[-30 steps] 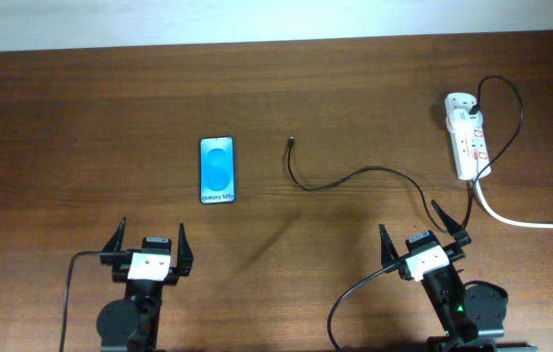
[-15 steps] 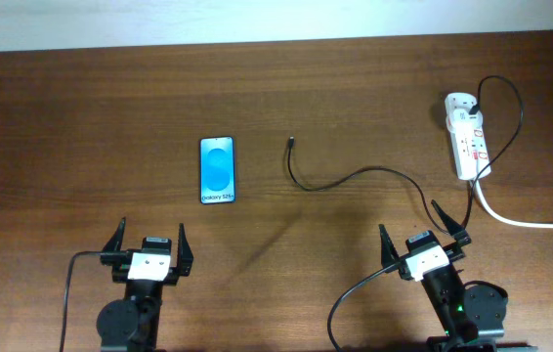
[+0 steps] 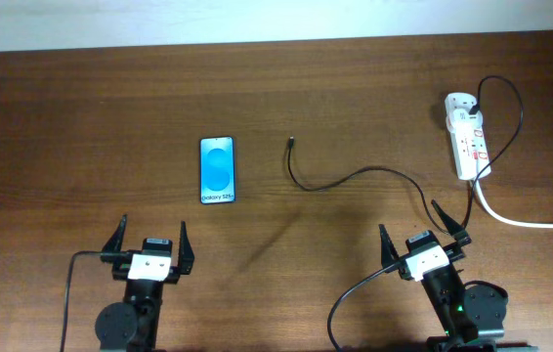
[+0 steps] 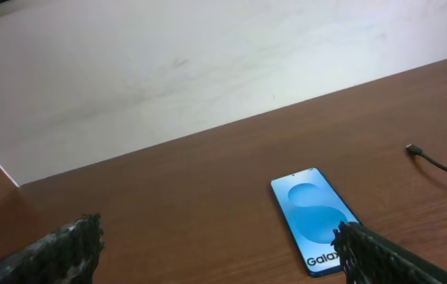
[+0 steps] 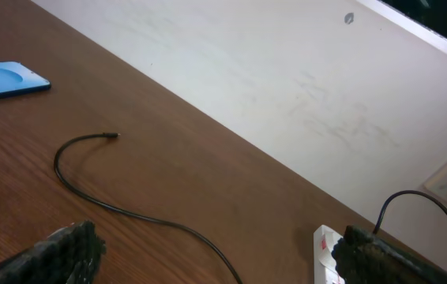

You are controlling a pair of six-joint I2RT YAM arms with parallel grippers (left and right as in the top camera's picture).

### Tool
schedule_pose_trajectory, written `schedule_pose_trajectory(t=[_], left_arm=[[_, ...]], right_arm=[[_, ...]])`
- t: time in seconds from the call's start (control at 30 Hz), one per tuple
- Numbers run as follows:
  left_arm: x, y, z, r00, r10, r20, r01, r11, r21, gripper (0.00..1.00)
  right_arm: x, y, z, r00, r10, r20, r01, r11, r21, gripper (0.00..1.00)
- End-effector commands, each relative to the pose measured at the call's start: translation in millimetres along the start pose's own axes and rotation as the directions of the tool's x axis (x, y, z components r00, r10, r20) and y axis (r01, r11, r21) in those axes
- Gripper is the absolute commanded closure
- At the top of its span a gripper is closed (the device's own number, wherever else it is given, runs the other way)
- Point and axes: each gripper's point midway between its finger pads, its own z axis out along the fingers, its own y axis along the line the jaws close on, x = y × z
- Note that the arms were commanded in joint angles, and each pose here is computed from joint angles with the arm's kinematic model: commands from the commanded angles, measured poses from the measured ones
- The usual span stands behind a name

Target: Plug charger to phone and switch on socket

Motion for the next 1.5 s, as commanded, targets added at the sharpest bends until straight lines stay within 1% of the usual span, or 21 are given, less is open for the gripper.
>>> schedule_pose_trajectory(t=[0.0,0.13,0.2,0.27,0.33,0.47,0.63,0.77,0.83,0.93,1.0,1.03,1.07,1.1,1.17,1.2,1.27,1.33,1.37,1.43,1.47], left_arm=[[-2,-2,0,1.000,0.011,0.016,-0.012,1.000,0.011,0.01],[-14,2,-2,0.999,0.001,0.036,-0.001,1.000,0.004,0.01],[-22,2,-4,0.998,-0.042,0.049,0.042,0.999,0.017,0.01],[-34,-1,-8,0.997,-0.048,0.065,0.044,0.998,0.053,0.01],[-49,2,-9,0.996,-0.049,0.079,0.045,0.998,0.053,0.01],[-66,7,-6,0.990,-0.128,0.059,0.124,0.990,0.066,0.01],[-94,16,13,0.988,-0.154,-0.030,0.156,0.984,0.081,0.01],[-130,27,46,0.980,-0.153,-0.125,0.165,0.982,0.093,0.01],[-155,28,78,0.968,-0.151,-0.199,0.181,0.973,0.142,0.01],[-167,21,103,0.950,-0.149,-0.275,0.211,0.954,0.213,0.01],[-169,8,122,0.935,-0.148,-0.323,0.245,0.926,0.286,0.01],[-163,1,126,0.924,-0.146,-0.353,0.264,0.913,0.313,0.01],[-150,-4,125,0.904,-0.141,-0.402,0.284,0.904,0.320,0.01],[-127,-11,122,0.863,-0.130,-0.488,0.314,0.895,0.317,0.01],[-103,-18,121,0.813,-0.116,-0.571,0.346,0.885,0.312,0.01],[-97,-22,123,0.802,-0.113,-0.587,0.358,0.877,0.320,0.01],[-98,-30,125,0.803,-0.115,-0.584,0.379,0.856,0.352,0.01],[-97,-31,125,0.798,-0.120,-0.590,0.388,0.852,0.351,0.01],[-97,-31,128,0.775,-0.176,-0.607,0.436,0.843,0.314,0.01],[-97,-31,134,0.754,-0.223,-0.617,0.476,0.833,0.281,0.01],[-100,-30,140,0.722,-0.279,-0.633,0.525,0.817,0.239,0.01]], right_arm=[[2,1,0,1.000,0.015,-0.003,-0.015,1.000,0.000,0.02],[2,1,0,1.000,0.015,-0.003,-0.015,1.000,0.000,0.02],[2,1,0,1.000,0.015,-0.003,-0.015,1.000,0.000,0.02],[2,1,0,1.000,0.015,-0.003,-0.015,1.000,0.000,0.02],[2,1,0,1.000,0.015,-0.003,-0.015,1.000,0.000,0.02],[2,1,0,1.000,0.015,-0.003,-0.015,1.000,0.000,0.02],[2,1,0,1.000,0.015,-0.003,-0.015,1.000,0.000,0.02],[2,1,0,1.000,0.015,-0.003,-0.015,1.000,0.000,0.02],[2,1,0,1.000,0.015,-0.003,-0.015,1.000,0.000,0.02],[2,1,0,1.000,0.015,-0.003,-0.015,1.000,0.000,0.02],[2,1,0,1.000,0.015,-0.003,-0.015,1.000,0.000,0.02],[2,1,0,1.000,0.015,-0.003,-0.015,1.000,0.000,0.02],[2,1,0,1.000,0.015,-0.003,-0.015,1.000,0.000,0.02],[2,1,0,1.000,0.015,-0.003,-0.015,1.000,0.000,0.02],[2,1,0,1.000,0.015,-0.003,-0.015,1.000,0.000,0.02],[2,1,0,1.000,0.015,-0.003,-0.015,1.000,0.000,0.02],[2,1,0,1.000,0.015,-0.003,-0.015,1.000,0.000,0.02],[2,1,0,1.000,0.015,-0.003,-0.015,1.000,0.000,0.02],[2,1,0,1.000,0.015,-0.003,-0.015,1.000,0.000,0.02],[2,1,0,1.000,0.015,-0.003,-0.015,1.000,0.000,0.02],[2,1,0,1.000,0.015,-0.003,-0.015,1.000,0.000,0.02]])
